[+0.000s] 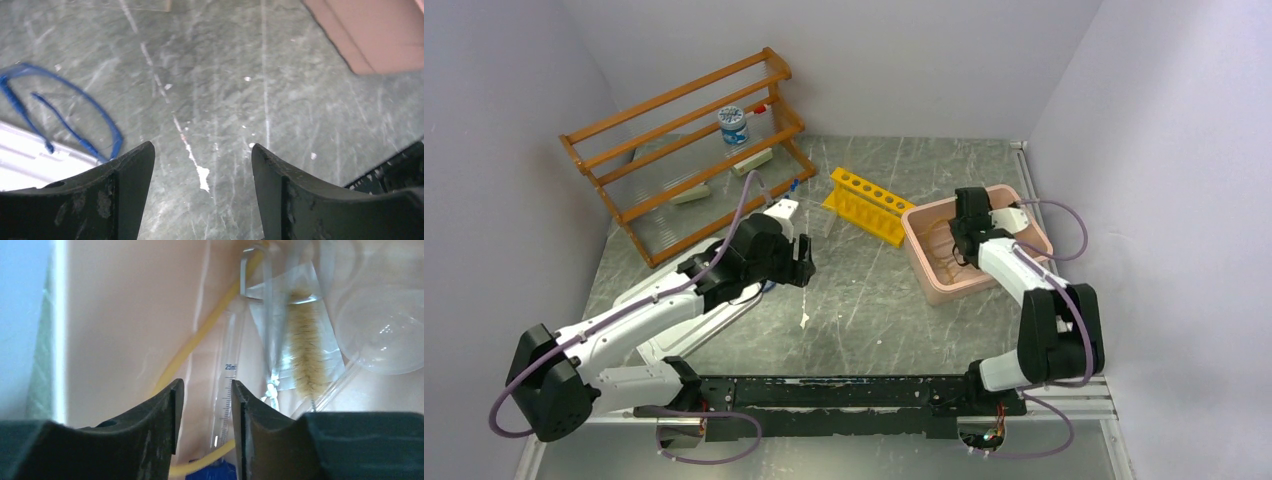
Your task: Organize the chemistry lab equipment
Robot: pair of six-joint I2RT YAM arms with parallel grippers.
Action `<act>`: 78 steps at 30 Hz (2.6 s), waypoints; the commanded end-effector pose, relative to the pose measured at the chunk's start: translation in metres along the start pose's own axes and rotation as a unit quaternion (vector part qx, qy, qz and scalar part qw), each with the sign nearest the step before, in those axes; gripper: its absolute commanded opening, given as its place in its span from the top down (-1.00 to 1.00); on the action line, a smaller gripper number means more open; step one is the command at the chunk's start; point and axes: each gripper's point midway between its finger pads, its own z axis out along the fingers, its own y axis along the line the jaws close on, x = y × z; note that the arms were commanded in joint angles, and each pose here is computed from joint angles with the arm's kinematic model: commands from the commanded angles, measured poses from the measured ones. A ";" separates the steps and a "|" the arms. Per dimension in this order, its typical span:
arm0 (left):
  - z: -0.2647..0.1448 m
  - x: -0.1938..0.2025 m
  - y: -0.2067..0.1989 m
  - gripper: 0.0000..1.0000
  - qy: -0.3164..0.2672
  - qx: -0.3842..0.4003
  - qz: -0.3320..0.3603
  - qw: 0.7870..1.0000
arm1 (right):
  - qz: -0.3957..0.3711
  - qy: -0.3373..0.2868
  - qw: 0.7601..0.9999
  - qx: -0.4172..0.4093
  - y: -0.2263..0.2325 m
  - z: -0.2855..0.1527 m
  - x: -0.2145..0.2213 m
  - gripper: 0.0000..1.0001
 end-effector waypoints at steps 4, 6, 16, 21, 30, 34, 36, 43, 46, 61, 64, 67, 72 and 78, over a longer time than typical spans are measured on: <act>0.001 0.003 0.058 -0.73 0.017 -0.155 -0.071 0.985 | -0.022 -0.025 0.998 -0.057 0.013 -0.047 -0.036 -0.05; 0.006 0.007 0.070 -0.77 0.029 -0.169 -0.095 0.981 | -0.034 -0.034 0.996 -0.070 0.014 -0.062 -0.046 -0.08; 0.040 0.009 0.123 -0.54 0.063 -0.257 -0.157 0.952 | -0.087 -0.011 0.981 -0.175 0.031 -0.115 -0.054 -0.08; 0.060 0.006 0.142 -0.54 0.064 -0.269 -0.187 0.943 | -0.101 0.003 0.975 -0.197 0.033 -0.122 -0.048 -0.08; 0.096 0.028 0.154 -0.27 0.095 -0.272 -0.206 0.935 | -0.122 0.031 0.968 -0.218 0.037 -0.120 -0.032 -0.07; 0.103 0.035 0.155 0.06 0.106 -0.269 -0.204 0.935 | -0.125 0.030 0.966 -0.226 0.035 -0.123 -0.031 -0.07; 0.103 0.034 0.150 0.20 0.107 -0.257 -0.205 0.938 | -0.129 0.032 0.965 -0.228 0.034 -0.124 -0.030 -0.07; 0.092 0.029 0.131 0.42 0.110 -0.214 -0.192 0.951 | -0.144 0.058 0.957 -0.247 0.037 -0.127 -0.020 -0.07; 0.079 0.013 0.113 0.43 0.093 -0.173 -0.181 0.964 | -0.156 0.078 0.945 -0.277 0.045 -0.136 -0.013 -0.07; -0.015 -0.093 -0.036 0.34 -0.032 0.222 -0.136 0.965 | -0.168 0.277 0.720 -0.614 0.128 -0.295 0.086 -0.17; -0.034 -0.106 -0.050 0.34 -0.058 0.260 -0.113 0.957 | -0.173 0.284 0.697 -0.635 0.147 -0.322 0.107 -0.19; -0.050 -0.111 -0.060 0.33 -0.080 0.292 -0.091 0.949 | -0.149 0.290 0.678 -0.659 0.161 -0.336 0.109 -0.20; -0.067 -0.109 -0.074 0.33 -0.092 0.342 -0.067 0.933 | -0.123 0.305 0.655 -0.680 0.174 -0.352 0.108 -0.20; -0.075 -0.111 -0.081 0.32 -0.096 0.366 -0.057 0.924 | -0.119 0.333 0.621 -0.700 0.177 -0.373 0.113 -0.06</act>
